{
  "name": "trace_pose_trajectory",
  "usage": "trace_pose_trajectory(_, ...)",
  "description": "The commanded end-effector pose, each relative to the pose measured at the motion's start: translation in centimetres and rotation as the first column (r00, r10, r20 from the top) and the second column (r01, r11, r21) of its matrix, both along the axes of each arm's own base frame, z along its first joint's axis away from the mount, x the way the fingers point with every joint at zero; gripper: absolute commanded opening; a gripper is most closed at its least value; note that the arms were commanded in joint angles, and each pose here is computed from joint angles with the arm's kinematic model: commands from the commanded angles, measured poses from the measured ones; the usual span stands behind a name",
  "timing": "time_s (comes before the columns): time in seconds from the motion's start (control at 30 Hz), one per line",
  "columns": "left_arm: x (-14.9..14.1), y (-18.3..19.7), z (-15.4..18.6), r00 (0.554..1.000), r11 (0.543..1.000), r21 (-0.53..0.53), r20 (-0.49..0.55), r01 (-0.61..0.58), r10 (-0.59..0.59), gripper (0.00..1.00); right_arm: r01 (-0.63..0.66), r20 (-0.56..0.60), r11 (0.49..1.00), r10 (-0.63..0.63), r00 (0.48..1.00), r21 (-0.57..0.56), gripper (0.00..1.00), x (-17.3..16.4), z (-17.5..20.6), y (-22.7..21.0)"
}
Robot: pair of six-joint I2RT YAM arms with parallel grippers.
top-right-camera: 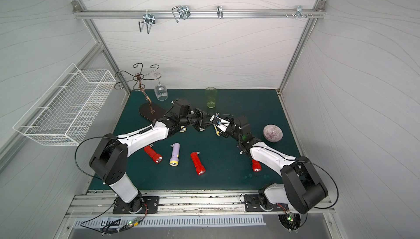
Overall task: Close the plug at the bottom of the flashlight
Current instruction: Close the plug of the flashlight.
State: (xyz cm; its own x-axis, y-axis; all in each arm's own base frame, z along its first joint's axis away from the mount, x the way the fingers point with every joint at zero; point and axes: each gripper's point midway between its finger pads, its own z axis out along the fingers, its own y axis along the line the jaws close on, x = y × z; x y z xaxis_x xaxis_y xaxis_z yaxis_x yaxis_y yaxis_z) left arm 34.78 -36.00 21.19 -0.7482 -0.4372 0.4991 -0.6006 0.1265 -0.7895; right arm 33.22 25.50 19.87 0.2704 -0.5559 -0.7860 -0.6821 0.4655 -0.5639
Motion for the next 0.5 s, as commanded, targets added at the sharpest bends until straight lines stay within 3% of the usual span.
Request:
trace_pose_trajectory(0.0, -0.8, -0.7, 0.1, 0.999, 1.000, -0.023, -0.031, 0.020, -0.021, 0.39, -0.102, 0.095, 0.994, 0.097, 0.991, 0.040, 0.00, -1.2, 3.4, 2.2)
trace_pose_trajectory(0.47, -0.5, -1.0, 0.7, 1.000, 0.999, -0.038, -0.004, 0.024, -0.025, 0.17, -0.095, 0.112, 0.993, 0.086, 0.990, 0.077, 0.00, -1.1, 4.5, 2.8)
